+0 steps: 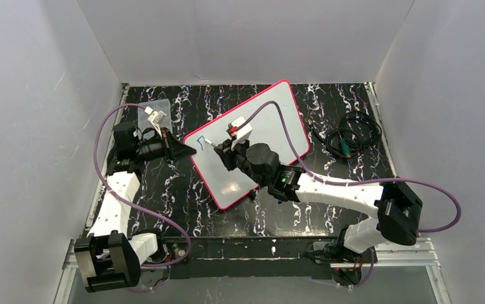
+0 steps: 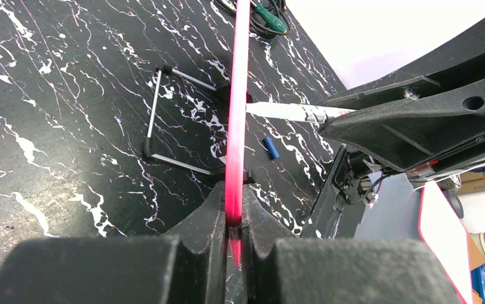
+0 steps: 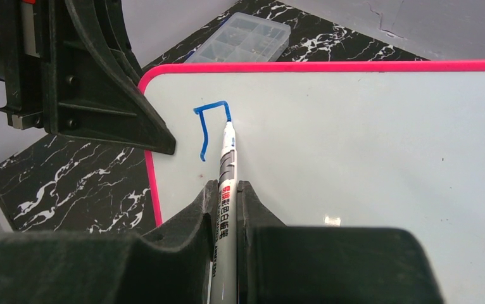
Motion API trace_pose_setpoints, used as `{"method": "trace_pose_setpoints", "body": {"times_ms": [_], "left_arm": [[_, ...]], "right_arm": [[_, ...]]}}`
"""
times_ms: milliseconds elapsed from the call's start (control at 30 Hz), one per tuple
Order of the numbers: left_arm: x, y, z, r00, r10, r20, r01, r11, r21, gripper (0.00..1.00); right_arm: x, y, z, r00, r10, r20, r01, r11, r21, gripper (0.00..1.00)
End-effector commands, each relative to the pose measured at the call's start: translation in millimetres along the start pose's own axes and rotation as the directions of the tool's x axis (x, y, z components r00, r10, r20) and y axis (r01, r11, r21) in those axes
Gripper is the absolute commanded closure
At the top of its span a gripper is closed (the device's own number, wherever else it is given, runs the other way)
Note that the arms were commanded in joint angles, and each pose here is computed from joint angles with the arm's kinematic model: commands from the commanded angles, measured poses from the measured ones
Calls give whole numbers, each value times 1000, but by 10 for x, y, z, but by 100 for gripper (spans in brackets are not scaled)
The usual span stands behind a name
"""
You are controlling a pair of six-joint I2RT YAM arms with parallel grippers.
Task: Write a sentence on the whiteboard
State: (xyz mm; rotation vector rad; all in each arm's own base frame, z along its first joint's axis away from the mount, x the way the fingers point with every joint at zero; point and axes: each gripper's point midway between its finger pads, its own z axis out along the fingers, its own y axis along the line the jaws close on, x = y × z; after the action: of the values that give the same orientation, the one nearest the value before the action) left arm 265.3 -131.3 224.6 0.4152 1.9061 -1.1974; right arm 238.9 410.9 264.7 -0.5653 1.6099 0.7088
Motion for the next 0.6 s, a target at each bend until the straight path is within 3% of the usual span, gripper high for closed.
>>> {"method": "trace_pose_setpoints", "body": {"times_ms": [0, 333, 567], "left_arm": [[-86, -101, -40, 997, 78, 17, -79, 997, 17, 100], [-89, -95, -39, 997, 79, 17, -79, 997, 16, 100], [-89, -94, -39, 997, 80, 17, -80, 997, 16, 100]], "right_arm": [[-86, 29, -54, 999, 22, 24, -21, 999, -24, 99], [-30, 177, -9, 1000, 11, 9, -10, 996, -93, 99], [-22, 62, -28, 1000, 17, 9, -16, 999, -29, 99]]}}
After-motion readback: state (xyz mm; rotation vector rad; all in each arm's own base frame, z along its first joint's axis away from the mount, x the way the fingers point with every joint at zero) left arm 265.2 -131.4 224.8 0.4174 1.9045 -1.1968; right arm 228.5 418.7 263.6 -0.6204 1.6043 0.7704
